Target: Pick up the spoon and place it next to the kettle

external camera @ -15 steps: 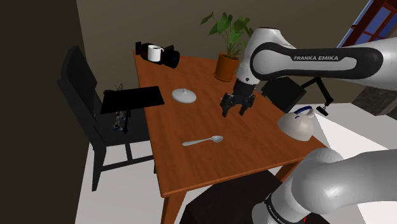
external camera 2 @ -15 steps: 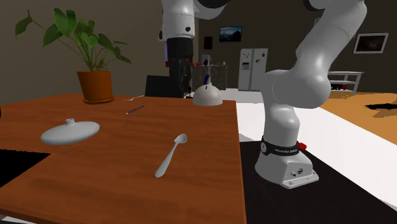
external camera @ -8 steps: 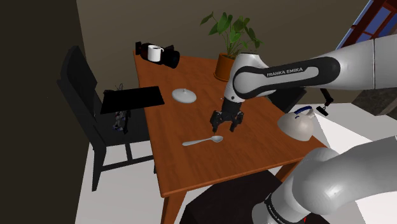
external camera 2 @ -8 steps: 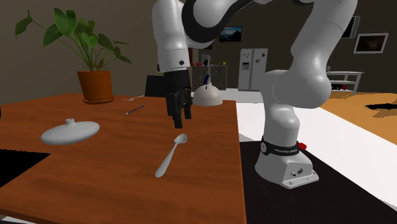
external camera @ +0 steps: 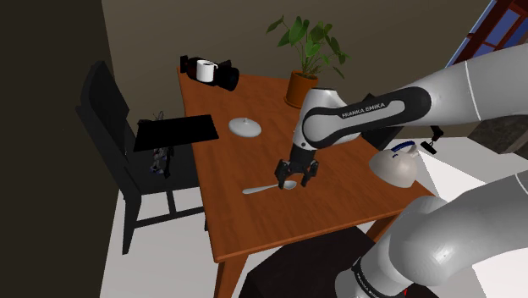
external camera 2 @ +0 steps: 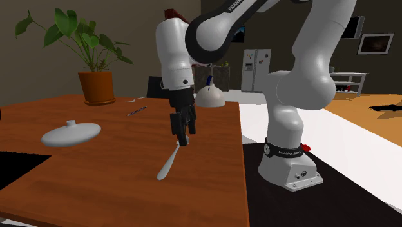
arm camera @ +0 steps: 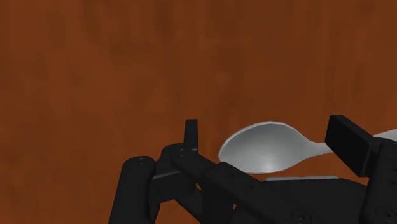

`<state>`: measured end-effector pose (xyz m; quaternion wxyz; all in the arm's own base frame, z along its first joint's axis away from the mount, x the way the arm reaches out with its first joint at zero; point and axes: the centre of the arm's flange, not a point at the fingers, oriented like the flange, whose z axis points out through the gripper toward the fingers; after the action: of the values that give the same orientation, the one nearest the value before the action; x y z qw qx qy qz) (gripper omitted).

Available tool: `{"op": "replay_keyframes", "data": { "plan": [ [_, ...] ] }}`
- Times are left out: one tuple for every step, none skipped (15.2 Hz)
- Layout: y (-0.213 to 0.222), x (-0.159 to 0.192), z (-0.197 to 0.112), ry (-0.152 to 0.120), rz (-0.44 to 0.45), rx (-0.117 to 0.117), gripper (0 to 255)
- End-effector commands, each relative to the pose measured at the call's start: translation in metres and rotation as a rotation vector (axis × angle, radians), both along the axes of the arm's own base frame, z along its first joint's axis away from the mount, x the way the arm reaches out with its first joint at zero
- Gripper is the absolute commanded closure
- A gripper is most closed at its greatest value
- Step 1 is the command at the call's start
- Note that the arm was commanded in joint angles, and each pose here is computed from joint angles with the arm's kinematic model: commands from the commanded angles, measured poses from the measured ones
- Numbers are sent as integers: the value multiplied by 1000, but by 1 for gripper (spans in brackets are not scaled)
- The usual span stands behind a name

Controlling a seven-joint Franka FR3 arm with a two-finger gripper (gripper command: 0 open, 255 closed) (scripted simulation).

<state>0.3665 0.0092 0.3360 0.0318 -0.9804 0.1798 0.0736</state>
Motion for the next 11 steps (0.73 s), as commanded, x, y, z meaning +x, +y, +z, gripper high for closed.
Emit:
{"op": "replay_keyframes", "data": {
  "plan": [
    [1, -1, -4, 0, 0, 0, 0],
    [1, -1, -4, 0, 0, 0, 0],
    [1, -1, -4, 0, 0, 0, 0],
    [1, -1, -4, 0, 0, 0, 0],
    [1, -1, -4, 0, 0, 0, 0],
    [1, -1, -4, 0, 0, 0, 0],
    [1, -1, -4, 0, 0, 0, 0],
    [1, -1, -4, 0, 0, 0, 255],
    [1, -1, -4, 0, 0, 0, 255],
    [1, -1, -4, 0, 0, 0, 255],
    [1, -1, -4, 0, 0, 0, 255]
  ]
}}
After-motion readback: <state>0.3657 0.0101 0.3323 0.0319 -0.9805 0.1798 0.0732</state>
